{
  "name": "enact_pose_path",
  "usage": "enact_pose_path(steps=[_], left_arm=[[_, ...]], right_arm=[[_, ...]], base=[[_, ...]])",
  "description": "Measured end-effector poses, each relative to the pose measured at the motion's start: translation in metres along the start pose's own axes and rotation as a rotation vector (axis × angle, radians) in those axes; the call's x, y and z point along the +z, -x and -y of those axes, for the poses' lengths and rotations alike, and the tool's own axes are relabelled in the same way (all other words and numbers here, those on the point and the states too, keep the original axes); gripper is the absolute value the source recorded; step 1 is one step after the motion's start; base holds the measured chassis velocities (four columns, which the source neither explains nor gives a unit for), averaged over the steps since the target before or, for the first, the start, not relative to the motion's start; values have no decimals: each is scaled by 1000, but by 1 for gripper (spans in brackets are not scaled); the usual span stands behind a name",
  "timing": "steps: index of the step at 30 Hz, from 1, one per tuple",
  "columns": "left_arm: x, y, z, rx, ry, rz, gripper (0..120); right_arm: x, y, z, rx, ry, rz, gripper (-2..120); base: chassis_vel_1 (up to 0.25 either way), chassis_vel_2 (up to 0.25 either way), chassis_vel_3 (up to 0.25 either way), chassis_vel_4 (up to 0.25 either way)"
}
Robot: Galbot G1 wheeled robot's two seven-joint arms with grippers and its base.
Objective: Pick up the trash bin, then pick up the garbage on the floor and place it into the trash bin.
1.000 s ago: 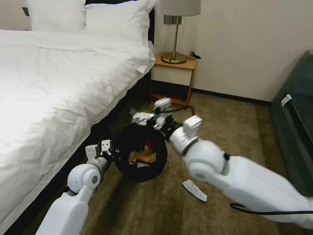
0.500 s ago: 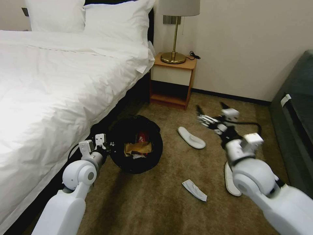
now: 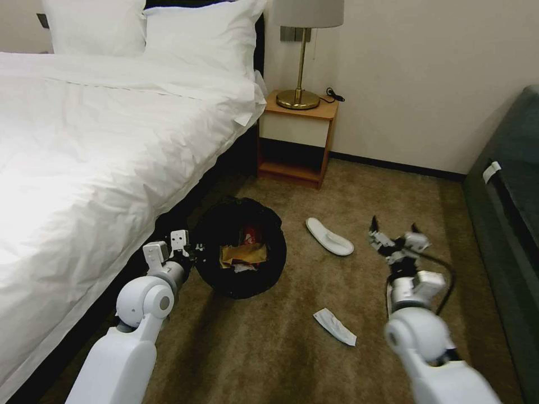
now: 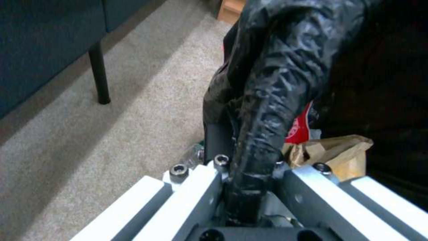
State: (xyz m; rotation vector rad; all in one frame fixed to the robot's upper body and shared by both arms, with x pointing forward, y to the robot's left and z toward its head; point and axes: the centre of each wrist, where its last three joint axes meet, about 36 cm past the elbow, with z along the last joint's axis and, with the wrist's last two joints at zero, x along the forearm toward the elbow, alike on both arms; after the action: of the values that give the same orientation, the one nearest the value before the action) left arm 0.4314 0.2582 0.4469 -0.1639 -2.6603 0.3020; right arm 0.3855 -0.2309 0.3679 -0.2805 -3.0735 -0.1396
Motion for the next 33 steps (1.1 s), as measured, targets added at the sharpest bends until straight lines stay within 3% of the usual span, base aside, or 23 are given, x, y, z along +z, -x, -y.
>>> enact_pose_path(steps=[5, 11, 13, 28, 31, 33], left_arm=[[2, 1, 0, 7, -4, 2, 0], [2, 2, -1, 7, -3, 2, 0], [1, 2, -2, 5, 4, 2, 0], [3, 3, -4, -7, 18, 7, 0], [5, 3, -3, -9, 19, 8, 0], [6, 2, -3, -10, 19, 8, 0]], right_arm=[[46, 7, -10, 8, -129, -85, 100], [84, 4, -18, -14, -189, -124, 100], [100, -8, -21, -55, -208, -199, 100], [103, -50, 22, -81, -363, -352, 100], [96, -60, 50, -138, -473, -341, 100], [90, -61, 59, -160, -496, -337, 100]], base=[[0, 0, 0, 0], [0, 0, 0, 0], [0, 0, 0, 0], [0, 0, 0, 0], [0, 0, 0, 0], [0, 0, 0, 0]])
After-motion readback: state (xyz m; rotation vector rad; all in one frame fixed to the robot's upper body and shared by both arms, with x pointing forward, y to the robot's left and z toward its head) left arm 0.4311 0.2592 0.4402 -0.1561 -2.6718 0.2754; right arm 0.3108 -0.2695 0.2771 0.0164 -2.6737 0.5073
